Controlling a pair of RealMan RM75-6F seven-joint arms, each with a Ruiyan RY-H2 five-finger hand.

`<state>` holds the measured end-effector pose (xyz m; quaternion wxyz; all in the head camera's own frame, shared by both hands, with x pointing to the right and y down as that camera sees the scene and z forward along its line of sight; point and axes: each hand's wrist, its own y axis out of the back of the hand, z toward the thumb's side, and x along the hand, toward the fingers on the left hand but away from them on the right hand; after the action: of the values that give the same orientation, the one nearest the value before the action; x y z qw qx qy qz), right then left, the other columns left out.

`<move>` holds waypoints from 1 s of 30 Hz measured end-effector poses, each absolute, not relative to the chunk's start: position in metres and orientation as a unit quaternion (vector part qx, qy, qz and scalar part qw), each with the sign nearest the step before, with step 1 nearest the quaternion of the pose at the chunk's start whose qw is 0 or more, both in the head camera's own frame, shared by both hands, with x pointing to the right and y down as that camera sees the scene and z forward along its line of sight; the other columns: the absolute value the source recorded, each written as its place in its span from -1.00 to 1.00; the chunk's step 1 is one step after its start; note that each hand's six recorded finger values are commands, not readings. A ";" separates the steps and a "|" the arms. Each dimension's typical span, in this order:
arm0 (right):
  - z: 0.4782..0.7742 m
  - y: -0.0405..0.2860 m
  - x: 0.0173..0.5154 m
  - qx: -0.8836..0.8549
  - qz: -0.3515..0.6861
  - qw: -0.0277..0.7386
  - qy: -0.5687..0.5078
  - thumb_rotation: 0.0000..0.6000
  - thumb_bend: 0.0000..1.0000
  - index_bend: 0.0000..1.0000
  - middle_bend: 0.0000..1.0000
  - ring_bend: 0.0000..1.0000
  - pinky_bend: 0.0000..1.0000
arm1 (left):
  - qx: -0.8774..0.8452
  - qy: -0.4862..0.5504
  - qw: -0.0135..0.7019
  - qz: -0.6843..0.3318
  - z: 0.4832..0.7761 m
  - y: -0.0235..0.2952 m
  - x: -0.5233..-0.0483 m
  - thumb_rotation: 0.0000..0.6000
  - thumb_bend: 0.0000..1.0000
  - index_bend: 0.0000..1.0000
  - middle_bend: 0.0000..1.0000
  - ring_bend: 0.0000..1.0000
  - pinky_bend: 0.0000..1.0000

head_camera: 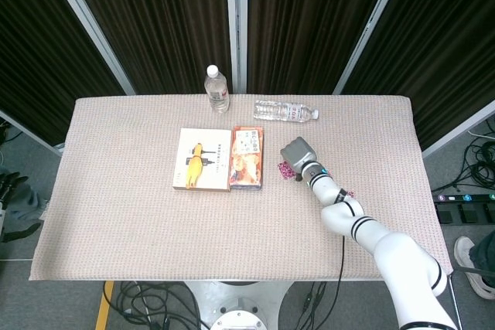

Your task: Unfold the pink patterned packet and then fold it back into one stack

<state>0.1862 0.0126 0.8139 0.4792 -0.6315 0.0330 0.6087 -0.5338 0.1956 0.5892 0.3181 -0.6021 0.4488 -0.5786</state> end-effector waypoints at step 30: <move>0.817 0.012 0.188 -0.629 0.613 0.478 0.032 1.00 -1.00 -0.12 0.95 0.99 0.86 | -0.599 0.452 0.318 -0.580 0.588 0.196 -0.537 1.00 -1.00 -0.58 -0.55 -0.81 -0.46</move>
<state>0.1877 0.0121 0.8173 0.4781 -0.6286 0.0318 0.6126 -0.5368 0.1958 0.5880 0.3185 -0.5987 0.4519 -0.5795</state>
